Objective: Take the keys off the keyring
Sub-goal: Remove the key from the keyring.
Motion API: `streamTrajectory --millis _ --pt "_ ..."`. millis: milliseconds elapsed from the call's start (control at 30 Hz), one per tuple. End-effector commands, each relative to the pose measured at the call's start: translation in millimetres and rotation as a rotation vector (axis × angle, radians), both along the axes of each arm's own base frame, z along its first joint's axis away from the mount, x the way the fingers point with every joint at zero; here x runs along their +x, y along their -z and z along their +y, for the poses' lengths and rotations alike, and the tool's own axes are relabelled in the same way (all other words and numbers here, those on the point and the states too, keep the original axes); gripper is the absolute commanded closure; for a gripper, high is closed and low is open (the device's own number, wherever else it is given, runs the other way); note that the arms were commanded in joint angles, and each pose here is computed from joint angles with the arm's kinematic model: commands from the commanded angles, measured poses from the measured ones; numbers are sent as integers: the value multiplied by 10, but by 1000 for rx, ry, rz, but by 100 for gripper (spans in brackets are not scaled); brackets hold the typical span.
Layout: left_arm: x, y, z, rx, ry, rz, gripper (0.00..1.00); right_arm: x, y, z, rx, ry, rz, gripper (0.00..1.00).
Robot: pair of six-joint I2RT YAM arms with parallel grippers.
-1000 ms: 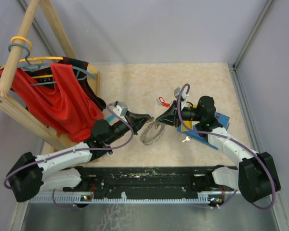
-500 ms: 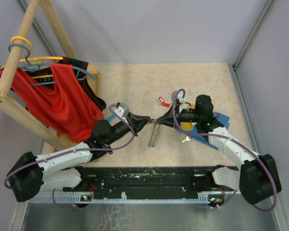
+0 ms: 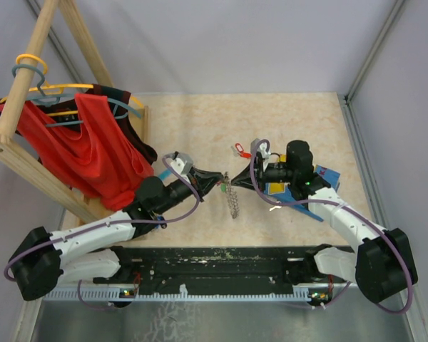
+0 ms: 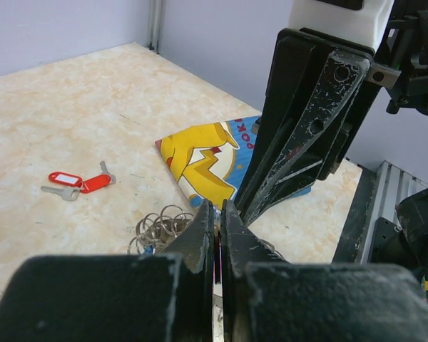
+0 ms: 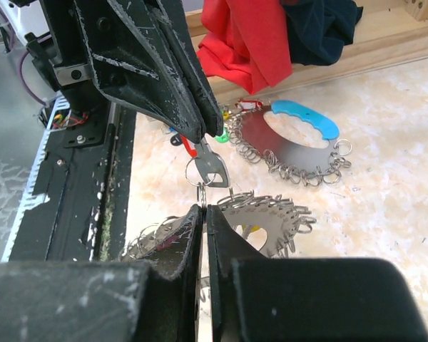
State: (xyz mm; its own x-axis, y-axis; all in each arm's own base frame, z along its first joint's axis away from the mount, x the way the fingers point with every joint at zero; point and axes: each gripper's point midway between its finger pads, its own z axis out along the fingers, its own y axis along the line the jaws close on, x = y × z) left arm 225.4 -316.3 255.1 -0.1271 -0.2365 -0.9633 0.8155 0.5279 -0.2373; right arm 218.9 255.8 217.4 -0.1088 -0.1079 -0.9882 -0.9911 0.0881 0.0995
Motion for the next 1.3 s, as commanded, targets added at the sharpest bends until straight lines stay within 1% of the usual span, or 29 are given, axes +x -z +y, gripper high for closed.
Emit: streamTrajectory --millis 0,133,233,367,500,567,933,1100,1267 --pt "0 -358 19 -52 -1 -74 100 37 -224 19 25 -12 -99 93" --pt "-25 -410 -15 -56 21 -80 100 20 -194 36 21 -24 -92 87" --pt "-34 -437 -33 -52 29 -86 100 10 -184 47 18 -30 -88 78" --pt "-44 -465 -57 -47 42 -94 100 -15 -193 58 19 -40 -84 69" --pt "-55 -484 -90 -38 58 -99 100 -37 -208 71 22 -47 -83 62" --pt "-58 -485 -109 -35 66 -98 100 -43 -212 77 23 -50 -84 61" --pt "-65 -482 -228 -35 104 -76 100 -33 -264 81 38 -39 -98 62" --pt "-69 -473 -257 -38 108 -65 100 -36 -254 87 45 -40 -96 71" --pt "-71 -454 -271 -44 110 -52 100 -22 -223 107 42 -27 -89 76"
